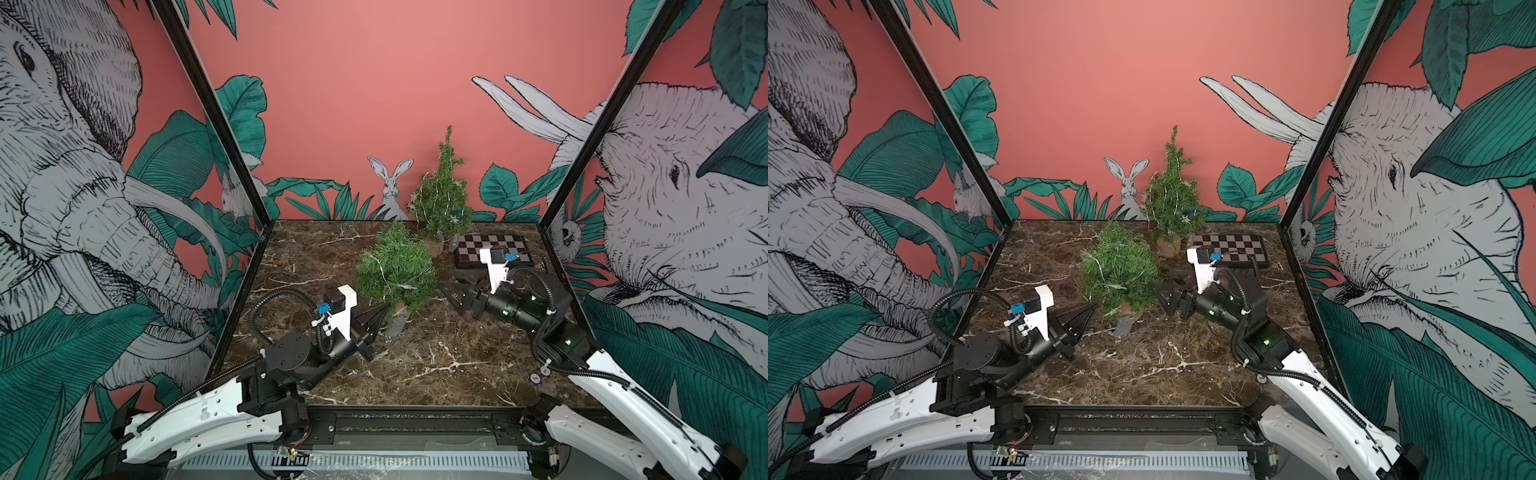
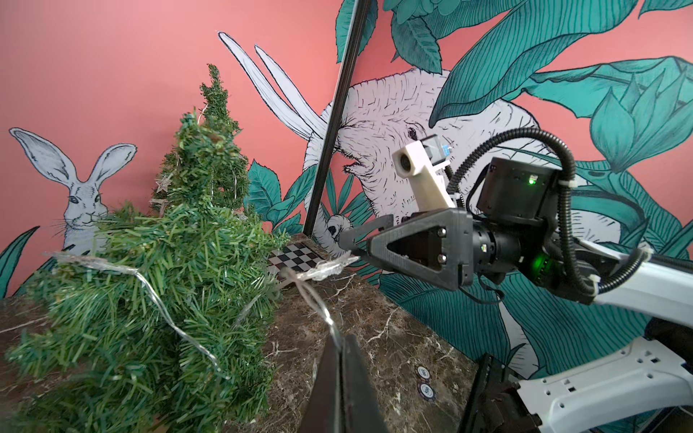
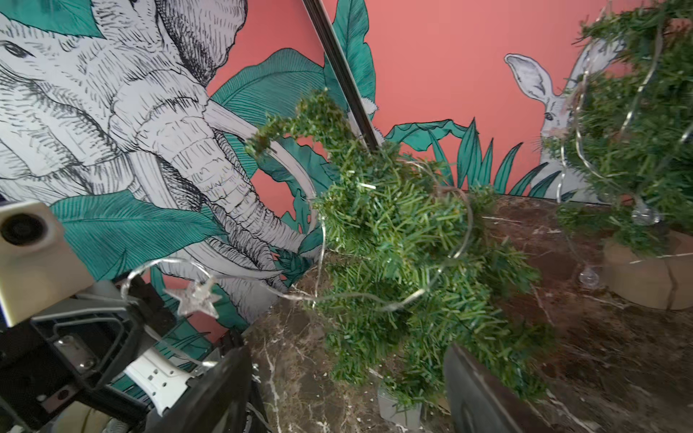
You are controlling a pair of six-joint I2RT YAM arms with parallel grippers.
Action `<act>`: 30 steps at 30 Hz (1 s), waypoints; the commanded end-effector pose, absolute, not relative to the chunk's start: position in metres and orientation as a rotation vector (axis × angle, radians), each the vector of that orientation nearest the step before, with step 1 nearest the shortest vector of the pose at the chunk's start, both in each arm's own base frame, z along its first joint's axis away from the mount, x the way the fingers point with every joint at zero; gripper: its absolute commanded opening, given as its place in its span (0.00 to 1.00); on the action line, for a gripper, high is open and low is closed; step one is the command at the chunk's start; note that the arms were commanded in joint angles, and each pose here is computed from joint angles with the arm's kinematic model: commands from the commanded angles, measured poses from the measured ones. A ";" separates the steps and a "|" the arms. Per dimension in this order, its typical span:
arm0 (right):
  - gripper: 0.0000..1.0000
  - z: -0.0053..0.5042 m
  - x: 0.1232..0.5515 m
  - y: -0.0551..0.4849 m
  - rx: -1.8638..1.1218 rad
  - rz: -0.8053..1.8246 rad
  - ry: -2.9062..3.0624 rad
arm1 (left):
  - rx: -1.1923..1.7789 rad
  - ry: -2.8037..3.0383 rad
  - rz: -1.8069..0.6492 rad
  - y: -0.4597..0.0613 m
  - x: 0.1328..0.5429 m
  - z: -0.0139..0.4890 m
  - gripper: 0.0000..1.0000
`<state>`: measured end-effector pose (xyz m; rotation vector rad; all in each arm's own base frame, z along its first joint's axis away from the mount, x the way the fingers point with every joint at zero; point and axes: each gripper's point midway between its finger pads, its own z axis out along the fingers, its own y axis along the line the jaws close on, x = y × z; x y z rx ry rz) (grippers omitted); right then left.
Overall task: Wrap string light around the christmas tree
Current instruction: Wrap the light string around the Christmas tree.
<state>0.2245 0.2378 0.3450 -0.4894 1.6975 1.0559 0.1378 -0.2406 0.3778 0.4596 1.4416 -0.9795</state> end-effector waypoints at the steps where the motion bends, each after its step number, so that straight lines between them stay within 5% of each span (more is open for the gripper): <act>1: 0.82 0.316 0.224 0.226 -0.529 0.921 1.726 | 0.438 1.436 -0.991 -0.237 0.138 0.383 0.00; 12: 0.80 0.209 0.187 0.221 -0.685 0.936 1.838 | 0.449 1.417 -1.024 -0.238 0.133 0.398 0.00; 30: 0.48 0.082 0.185 0.245 -0.675 0.803 2.078 | 0.432 1.346 -1.164 -0.247 0.123 0.432 0.00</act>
